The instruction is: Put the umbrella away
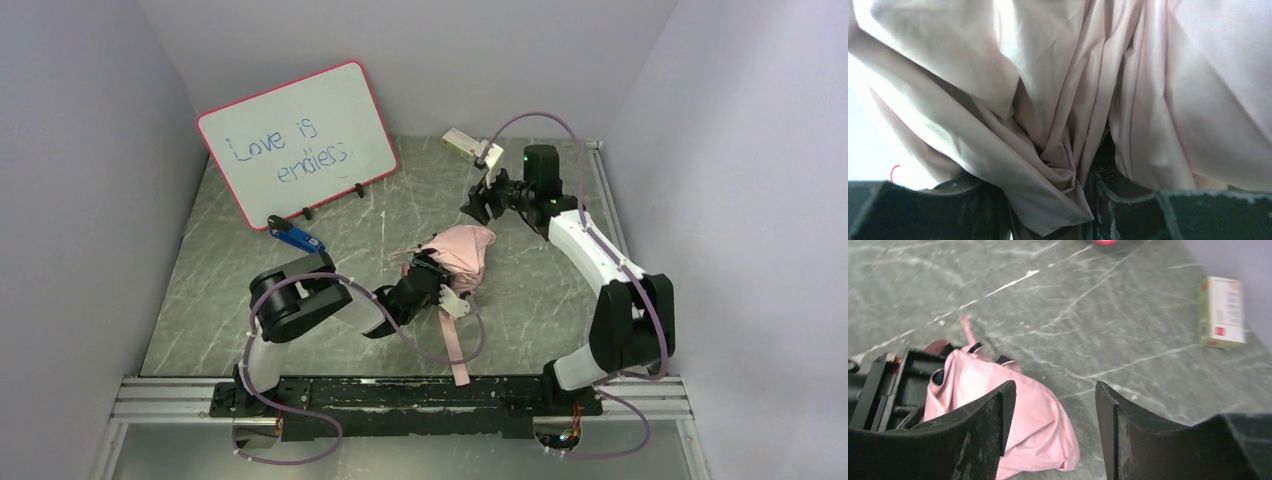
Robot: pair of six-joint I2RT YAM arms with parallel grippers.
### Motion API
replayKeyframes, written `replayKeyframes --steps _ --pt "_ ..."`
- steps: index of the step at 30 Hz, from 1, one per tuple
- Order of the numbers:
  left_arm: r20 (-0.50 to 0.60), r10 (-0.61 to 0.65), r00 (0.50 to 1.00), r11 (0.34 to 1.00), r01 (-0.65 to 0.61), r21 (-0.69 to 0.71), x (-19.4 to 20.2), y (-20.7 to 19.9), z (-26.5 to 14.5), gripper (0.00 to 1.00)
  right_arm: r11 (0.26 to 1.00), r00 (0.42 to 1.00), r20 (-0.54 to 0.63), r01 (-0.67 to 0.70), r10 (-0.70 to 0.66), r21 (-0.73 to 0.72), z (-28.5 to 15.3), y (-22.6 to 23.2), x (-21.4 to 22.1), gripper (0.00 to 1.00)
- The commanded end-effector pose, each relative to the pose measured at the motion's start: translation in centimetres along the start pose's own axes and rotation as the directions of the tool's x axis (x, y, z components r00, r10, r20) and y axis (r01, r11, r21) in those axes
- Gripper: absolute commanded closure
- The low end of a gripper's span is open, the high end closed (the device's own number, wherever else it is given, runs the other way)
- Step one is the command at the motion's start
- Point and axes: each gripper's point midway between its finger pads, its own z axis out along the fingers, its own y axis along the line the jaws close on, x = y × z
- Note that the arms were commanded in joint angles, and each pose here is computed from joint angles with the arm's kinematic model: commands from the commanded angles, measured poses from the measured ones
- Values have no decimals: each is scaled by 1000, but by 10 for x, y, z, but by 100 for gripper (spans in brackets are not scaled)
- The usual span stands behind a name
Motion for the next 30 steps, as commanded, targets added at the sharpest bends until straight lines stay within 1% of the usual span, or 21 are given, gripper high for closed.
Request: replayKeyframes --steps 1,4,11,16,18,23,26,30 --pt "22 119 993 990 -120 73 -3 -36 -3 95 958 989 -144 -51 10 -283 -5 45 36 36" --pt "20 136 990 988 -137 74 -3 -40 -4 95 940 978 -206 -97 30 -326 -3 54 48 33" --pt "15 135 991 987 -136 85 -2 -45 -6 95 931 956 -292 -134 31 -340 -4 69 69 31" --pt "17 133 991 987 -134 83 -2 -46 -7 95 928 945 -327 -150 33 -341 2 79 83 29" --pt "18 133 991 987 -134 83 -2 -46 -7 95 923 935 -352 -172 42 -345 6 83 91 25" --pt "20 132 991 987 -134 85 -4 -47 -7 95 898 885 -462 -242 49 -368 16 101 123 19" --pt "18 127 992 988 -128 85 -4 -47 -7 95 890 856 -513 -274 53 -365 20 111 142 18" --pt "14 112 994 990 -113 88 -3 -47 -7 95 867 803 -593 -340 66 -364 19 127 168 16"
